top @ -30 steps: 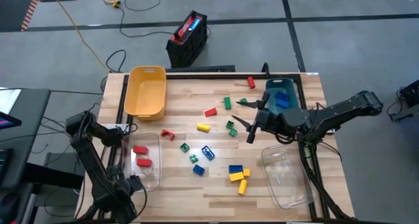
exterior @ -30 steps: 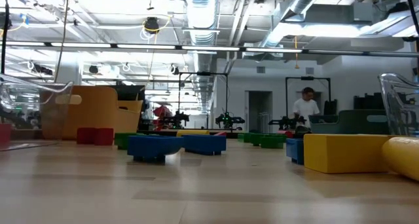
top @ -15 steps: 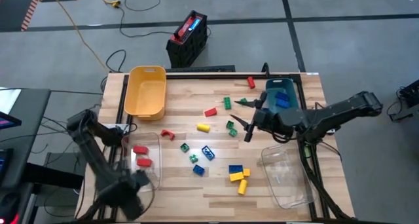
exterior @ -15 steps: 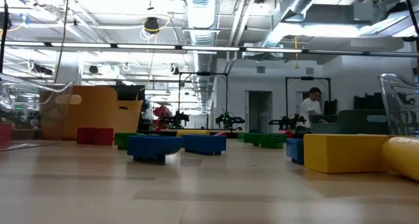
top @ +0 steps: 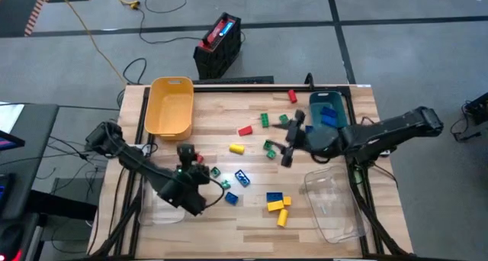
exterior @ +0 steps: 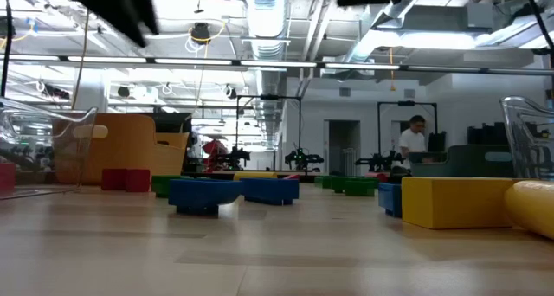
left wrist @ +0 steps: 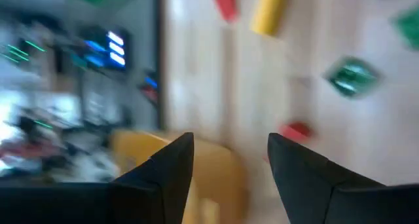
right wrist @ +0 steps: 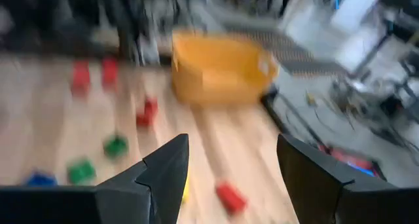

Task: Sort blocks
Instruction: Put the green game piece into the right transparent bin

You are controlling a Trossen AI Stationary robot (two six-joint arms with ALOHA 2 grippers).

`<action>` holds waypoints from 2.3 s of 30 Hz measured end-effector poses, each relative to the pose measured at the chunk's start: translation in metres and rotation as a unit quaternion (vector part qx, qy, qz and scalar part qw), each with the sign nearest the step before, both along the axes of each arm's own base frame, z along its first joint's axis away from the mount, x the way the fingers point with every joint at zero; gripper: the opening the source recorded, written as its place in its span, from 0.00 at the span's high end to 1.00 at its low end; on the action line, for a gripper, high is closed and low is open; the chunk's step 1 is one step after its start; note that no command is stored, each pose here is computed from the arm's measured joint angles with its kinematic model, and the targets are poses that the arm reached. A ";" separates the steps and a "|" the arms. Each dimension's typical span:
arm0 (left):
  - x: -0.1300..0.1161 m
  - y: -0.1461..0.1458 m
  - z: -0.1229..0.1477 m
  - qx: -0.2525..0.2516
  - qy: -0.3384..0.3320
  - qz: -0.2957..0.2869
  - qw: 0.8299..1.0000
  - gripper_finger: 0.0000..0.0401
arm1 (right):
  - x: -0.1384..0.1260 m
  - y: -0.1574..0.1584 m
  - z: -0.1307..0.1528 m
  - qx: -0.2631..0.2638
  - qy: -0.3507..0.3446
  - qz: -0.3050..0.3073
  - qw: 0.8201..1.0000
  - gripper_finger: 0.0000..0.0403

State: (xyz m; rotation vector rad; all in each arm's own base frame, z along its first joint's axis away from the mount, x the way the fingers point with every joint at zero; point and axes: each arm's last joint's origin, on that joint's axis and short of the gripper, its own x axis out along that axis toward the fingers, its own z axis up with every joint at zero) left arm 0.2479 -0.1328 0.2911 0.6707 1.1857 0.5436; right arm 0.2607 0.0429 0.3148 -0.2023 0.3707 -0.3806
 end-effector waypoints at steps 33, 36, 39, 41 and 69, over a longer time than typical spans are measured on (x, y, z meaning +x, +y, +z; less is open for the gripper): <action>-0.083 0.110 -0.056 -0.104 -0.355 -0.132 0.920 0.59 | 0.072 -0.084 -0.136 0.197 0.356 -0.109 0.907 0.38; -0.090 0.112 -0.063 -0.114 -0.370 -0.125 0.914 0.59 | 0.075 -0.095 -0.138 0.202 0.347 -0.098 0.910 0.38; -0.094 0.113 -0.062 -0.126 -0.384 -0.114 0.907 0.59 | 0.075 -0.104 -0.141 0.241 0.344 -0.083 0.904 0.38; -0.097 0.113 -0.059 -0.131 -0.396 -0.111 0.902 0.59 | 0.078 -0.106 -0.139 0.245 0.330 -0.079 0.908 0.38; -0.102 0.115 -0.059 -0.119 -0.386 -0.109 0.908 0.59 | 0.073 -0.098 -0.171 0.235 0.330 -0.066 0.912 0.45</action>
